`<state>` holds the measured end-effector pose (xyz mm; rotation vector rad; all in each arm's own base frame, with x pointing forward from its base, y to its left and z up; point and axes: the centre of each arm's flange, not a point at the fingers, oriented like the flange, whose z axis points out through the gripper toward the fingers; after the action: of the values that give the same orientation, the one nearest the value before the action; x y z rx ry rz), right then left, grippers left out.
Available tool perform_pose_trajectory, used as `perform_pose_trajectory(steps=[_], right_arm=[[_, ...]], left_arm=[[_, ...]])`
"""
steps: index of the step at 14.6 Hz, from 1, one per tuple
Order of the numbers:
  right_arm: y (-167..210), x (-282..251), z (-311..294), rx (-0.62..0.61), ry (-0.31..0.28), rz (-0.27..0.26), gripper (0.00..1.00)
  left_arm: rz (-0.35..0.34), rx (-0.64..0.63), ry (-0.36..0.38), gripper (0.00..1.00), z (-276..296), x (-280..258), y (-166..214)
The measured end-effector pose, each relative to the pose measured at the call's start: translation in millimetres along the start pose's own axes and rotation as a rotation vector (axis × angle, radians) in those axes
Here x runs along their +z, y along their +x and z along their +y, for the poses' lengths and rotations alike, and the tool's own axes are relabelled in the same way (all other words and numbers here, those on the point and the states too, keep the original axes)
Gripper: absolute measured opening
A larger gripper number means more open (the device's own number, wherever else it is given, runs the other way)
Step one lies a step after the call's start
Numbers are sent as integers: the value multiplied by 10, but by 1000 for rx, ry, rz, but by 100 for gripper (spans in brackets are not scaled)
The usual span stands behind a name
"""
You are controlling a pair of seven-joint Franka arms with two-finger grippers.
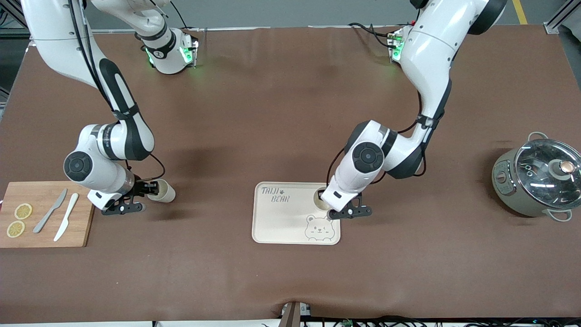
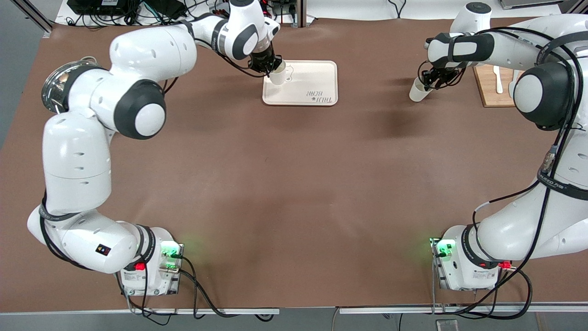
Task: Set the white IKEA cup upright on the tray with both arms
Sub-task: 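Carry the held cup with the left gripper onto the bear tray, then set the cup down with the left gripper while the right gripper carries its cup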
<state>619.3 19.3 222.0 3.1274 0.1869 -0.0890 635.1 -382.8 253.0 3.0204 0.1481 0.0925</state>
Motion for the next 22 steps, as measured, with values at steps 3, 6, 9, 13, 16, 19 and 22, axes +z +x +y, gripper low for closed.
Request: perform_pose_trajectory(steps=[3, 6, 9, 13, 16, 19, 22], right_arm=[[0, 0, -5, -1, 0, 0, 29], [0, 1, -6, -1, 0, 0, 18], [4, -15, -23, -1, 4, 1, 7], [9, -33, -46, -4, 6, 0, 4], [11, -48, -55, -6, 9, -18, 4], [94, -269, -97, 30, 71, -91, 4], [245, -692, -191, 93, 129, -138, 4]], left_arm=[[36, 0, 23, 4, -9, 159, 39], [42, 3, 24, 4, 3, 262, 23], [40, 2, 24, 4, 8, 319, 9], [37, -12, 24, 4, 115, 351, -79], [33, -19, 25, 4, 211, 383, -165], [29, -19, 30, 4, 208, 431, -180], [26, -20, 36, 25, 185, 473, -177]])
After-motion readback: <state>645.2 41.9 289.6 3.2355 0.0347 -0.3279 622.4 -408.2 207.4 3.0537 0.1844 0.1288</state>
